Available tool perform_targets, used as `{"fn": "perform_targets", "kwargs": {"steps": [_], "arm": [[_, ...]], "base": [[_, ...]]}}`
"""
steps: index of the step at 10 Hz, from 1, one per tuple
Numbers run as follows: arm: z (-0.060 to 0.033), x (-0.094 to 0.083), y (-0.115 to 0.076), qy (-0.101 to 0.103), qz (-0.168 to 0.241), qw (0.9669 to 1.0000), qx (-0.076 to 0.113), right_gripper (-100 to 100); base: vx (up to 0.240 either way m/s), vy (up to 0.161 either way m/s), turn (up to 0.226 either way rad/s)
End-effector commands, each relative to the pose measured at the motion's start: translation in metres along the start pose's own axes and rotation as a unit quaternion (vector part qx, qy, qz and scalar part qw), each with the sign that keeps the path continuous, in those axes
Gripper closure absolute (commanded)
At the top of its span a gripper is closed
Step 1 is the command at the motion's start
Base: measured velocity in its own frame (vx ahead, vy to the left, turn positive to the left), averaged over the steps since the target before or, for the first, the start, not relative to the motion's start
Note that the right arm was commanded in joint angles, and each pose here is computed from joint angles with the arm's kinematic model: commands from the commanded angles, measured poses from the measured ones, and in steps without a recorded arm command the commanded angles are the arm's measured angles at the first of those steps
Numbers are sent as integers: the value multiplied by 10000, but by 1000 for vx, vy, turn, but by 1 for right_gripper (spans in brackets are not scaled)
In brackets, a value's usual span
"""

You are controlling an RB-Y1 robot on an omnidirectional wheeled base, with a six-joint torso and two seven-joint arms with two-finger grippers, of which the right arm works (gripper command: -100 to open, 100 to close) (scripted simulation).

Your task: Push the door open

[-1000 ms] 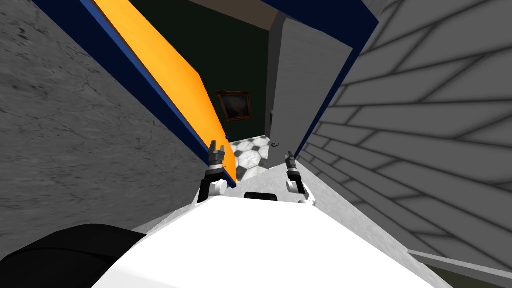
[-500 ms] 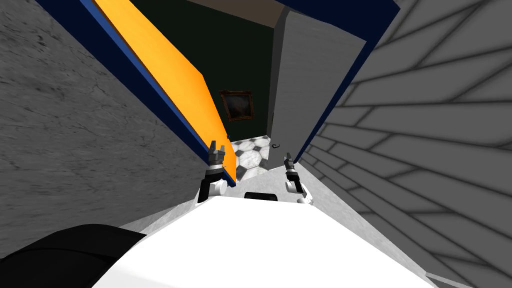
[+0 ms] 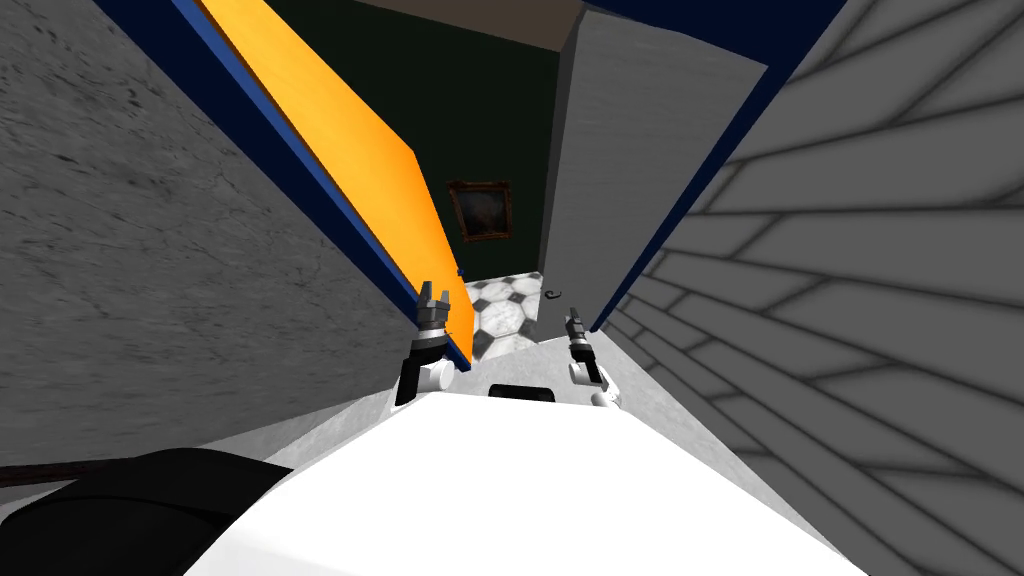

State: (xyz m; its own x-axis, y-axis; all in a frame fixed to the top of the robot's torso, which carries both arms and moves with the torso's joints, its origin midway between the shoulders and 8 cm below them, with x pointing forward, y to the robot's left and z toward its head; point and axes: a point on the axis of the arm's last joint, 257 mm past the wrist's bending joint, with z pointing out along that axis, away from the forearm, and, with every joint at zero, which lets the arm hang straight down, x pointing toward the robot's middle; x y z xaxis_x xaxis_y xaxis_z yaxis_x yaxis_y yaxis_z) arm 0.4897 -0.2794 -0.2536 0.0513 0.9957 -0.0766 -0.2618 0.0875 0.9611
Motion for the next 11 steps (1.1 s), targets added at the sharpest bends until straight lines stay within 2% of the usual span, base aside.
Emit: {"fn": "perform_targets", "kwargs": {"steps": [1, 7, 8, 11], "arm": [[3, 39, -99, 24, 28, 10000, 68, -100], [-48, 136, -488, 91, 114, 9990, 422, -100], [-51, 136, -493, 90, 114, 9990, 428, -100], [-81, 199, -674, 128, 166, 9980, 600, -100]], "base": [[38, -154, 162], [30, -106, 119], [21, -96, 46], [13, -94, 123]]}}
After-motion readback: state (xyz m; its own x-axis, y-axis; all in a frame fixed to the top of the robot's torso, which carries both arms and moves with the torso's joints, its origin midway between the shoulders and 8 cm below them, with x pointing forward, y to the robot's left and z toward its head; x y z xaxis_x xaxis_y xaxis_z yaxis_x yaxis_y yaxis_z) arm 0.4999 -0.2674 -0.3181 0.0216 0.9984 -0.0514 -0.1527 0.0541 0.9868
